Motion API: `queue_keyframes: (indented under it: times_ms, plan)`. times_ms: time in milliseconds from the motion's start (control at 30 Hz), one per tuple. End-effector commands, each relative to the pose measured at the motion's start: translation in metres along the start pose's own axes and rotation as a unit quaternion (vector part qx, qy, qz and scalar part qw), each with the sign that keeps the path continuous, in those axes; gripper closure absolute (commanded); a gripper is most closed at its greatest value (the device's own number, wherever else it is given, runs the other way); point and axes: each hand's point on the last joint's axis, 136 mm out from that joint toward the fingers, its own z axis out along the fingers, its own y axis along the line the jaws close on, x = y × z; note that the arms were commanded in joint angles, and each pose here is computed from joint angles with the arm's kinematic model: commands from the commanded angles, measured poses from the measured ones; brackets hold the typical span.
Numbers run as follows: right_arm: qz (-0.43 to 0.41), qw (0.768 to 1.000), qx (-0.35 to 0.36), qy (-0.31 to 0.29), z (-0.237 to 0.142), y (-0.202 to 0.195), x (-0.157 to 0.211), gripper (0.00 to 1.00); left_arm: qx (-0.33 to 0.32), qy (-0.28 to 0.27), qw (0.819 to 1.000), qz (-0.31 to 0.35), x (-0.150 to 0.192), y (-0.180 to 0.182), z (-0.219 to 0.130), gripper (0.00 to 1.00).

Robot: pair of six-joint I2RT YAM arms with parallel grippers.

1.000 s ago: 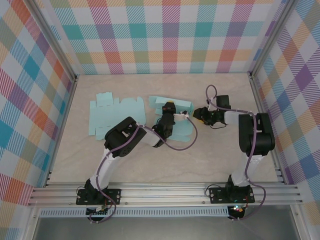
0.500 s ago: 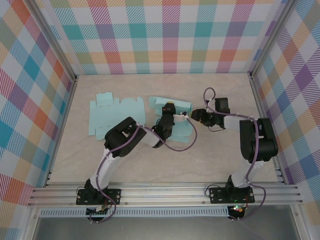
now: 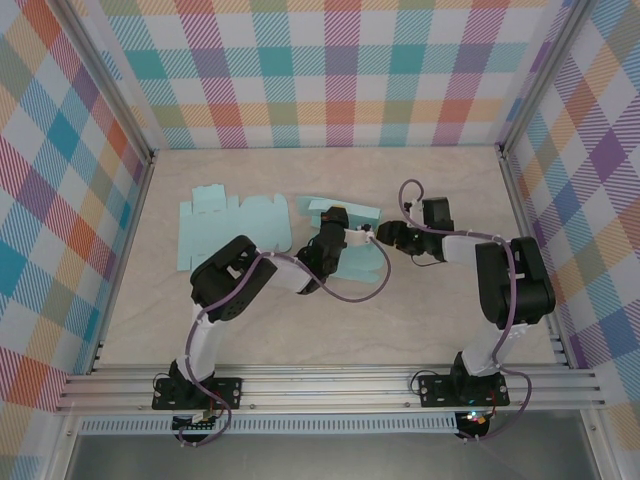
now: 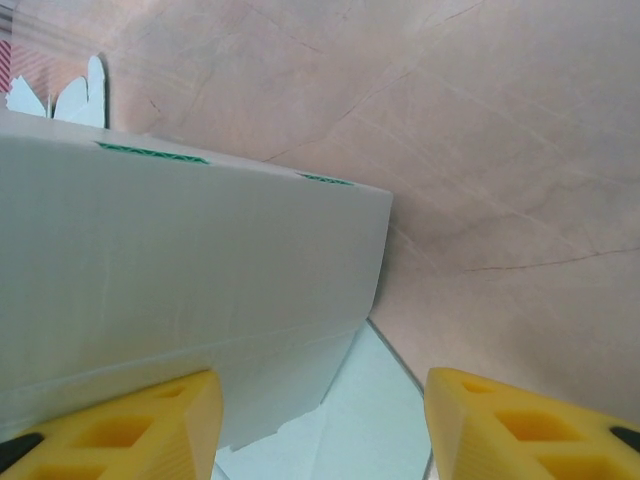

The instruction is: Fold the paper box

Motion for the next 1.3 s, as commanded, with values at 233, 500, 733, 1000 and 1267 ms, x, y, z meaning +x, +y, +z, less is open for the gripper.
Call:
queue_keyframes:
  times_ms: [233, 500, 733, 1000, 1267]
  plan:
    - [-0.074, 0.995, 0.009, -0.070, -0.002, 0.020, -0.025, 0.42, 0.085, -0.028, 0.996, 0.000, -0.009, -0.021, -0.011, 1.00]
    - [-0.088, 0.992, 0.011, -0.085, -0.003, 0.021, -0.020, 0.38, 0.109, -0.020, 0.994, 0.003, -0.005, -0.025, -0.009, 1.00]
    - [-0.112, 0.989, 0.019, -0.094, 0.004, 0.025, -0.010, 0.33, 0.126, -0.016, 0.992, 0.005, -0.003, -0.031, -0.008, 1.00]
    - [-0.112, 0.986, 0.029, -0.119, 0.007, 0.018, -0.014, 0.32, 0.119, -0.013, 0.993, 0.022, 0.001, -0.039, -0.002, 1.00]
    - [-0.117, 0.979, 0.050, -0.157, 0.002, 0.014, -0.022, 0.44, 0.117, -0.020, 0.992, 0.036, 0.001, -0.052, 0.000, 1.00]
